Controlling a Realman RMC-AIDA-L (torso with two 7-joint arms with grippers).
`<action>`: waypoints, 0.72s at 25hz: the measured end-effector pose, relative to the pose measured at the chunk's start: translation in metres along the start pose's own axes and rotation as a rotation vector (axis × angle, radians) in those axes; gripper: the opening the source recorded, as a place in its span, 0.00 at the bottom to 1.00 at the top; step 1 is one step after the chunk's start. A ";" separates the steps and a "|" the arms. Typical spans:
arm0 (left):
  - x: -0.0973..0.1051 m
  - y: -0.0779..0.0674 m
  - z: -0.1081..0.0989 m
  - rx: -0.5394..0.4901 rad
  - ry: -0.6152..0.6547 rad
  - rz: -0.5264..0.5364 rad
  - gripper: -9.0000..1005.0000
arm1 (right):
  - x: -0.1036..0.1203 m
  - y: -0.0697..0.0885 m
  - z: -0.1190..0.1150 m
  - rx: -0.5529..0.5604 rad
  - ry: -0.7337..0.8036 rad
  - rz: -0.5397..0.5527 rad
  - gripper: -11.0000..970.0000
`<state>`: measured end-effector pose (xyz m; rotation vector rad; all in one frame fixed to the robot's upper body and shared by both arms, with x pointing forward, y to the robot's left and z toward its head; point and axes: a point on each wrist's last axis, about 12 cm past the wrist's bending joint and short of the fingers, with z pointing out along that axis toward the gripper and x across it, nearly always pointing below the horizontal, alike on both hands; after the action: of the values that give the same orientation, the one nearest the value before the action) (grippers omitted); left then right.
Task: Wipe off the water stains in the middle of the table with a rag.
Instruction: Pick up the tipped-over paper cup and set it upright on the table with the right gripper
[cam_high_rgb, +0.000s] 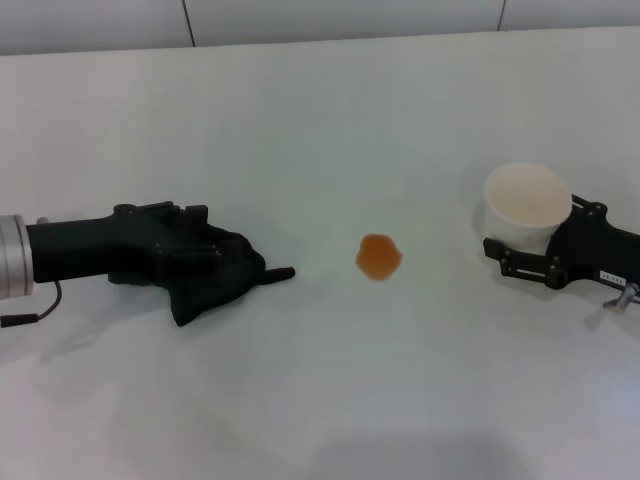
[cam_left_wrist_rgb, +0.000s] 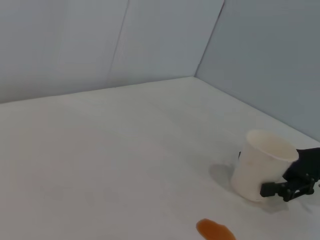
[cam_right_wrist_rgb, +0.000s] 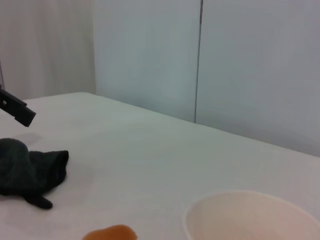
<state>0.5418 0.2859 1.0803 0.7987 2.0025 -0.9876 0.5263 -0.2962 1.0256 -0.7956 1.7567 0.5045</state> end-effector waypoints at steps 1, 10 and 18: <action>0.000 0.000 0.000 -0.001 0.000 -0.002 0.81 | 0.000 0.000 0.000 -0.001 0.001 0.004 0.86; 0.000 0.000 0.000 -0.002 0.001 -0.003 0.81 | -0.002 0.000 0.000 -0.013 0.005 0.000 0.90; -0.001 0.001 0.000 -0.007 0.000 -0.002 0.80 | -0.007 -0.005 -0.011 -0.038 0.057 0.001 0.90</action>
<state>0.5430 0.2860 1.0805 0.7933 2.0063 -0.9817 0.5239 -0.3054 1.0358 -0.8436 1.8040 0.5219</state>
